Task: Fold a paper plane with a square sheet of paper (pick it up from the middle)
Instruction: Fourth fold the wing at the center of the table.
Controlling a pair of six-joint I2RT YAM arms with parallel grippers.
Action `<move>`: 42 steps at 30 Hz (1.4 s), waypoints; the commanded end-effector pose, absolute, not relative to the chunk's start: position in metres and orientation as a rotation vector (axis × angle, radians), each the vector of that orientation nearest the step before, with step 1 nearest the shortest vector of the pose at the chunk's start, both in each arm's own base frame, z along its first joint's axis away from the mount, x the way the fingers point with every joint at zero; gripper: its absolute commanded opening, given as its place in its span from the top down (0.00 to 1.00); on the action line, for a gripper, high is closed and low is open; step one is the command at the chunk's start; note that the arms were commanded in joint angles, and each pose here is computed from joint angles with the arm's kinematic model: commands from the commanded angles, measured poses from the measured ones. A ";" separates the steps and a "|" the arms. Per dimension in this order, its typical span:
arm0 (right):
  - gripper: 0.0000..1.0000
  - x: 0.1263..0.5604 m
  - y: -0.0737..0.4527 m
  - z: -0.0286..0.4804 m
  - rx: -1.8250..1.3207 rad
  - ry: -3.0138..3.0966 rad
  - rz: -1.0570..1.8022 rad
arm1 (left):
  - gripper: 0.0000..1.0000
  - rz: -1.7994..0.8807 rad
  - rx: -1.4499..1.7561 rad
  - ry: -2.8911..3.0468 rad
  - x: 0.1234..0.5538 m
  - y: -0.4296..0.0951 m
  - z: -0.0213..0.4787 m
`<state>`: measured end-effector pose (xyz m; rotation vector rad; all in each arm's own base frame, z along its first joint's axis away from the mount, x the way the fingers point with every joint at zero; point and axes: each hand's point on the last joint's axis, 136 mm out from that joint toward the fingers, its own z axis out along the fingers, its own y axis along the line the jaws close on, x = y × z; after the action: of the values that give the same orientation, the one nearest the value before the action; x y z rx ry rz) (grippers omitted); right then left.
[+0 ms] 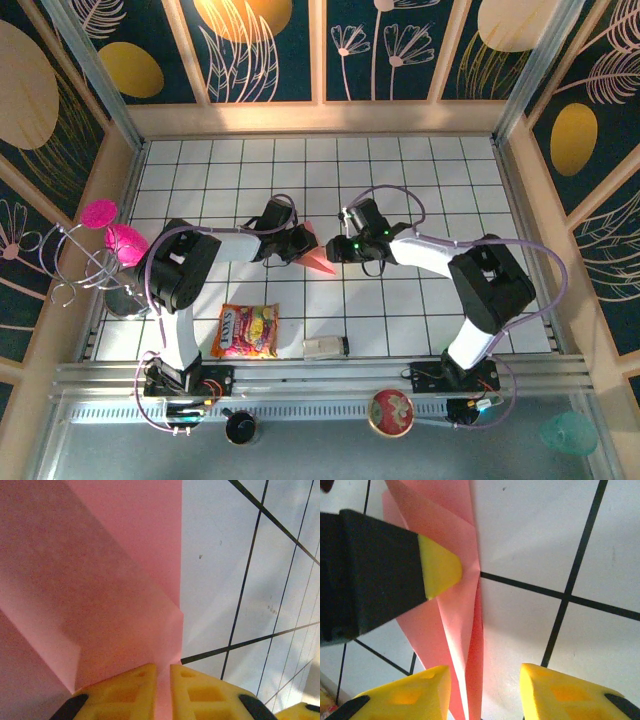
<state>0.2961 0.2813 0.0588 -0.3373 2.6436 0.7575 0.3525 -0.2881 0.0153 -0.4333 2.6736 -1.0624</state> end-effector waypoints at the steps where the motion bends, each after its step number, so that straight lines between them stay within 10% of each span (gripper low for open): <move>1: 0.63 0.290 0.295 0.080 -0.420 2.583 0.892 | 0.84 -0.883 -0.495 2.774 0.341 -0.265 -0.019; 10: 0.88 0.286 0.329 0.062 -0.585 2.592 1.077 | 0.85 -0.831 -0.528 2.793 0.338 -0.260 -0.027; 42: 0.94 0.272 0.300 0.004 -0.588 2.787 0.904 | 0.88 -0.506 -0.594 2.890 0.322 -0.222 -0.062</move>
<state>0.2832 0.3161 0.0231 -0.5847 2.6977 0.9673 0.3550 -0.2834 0.0093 -0.4600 2.7048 -0.9484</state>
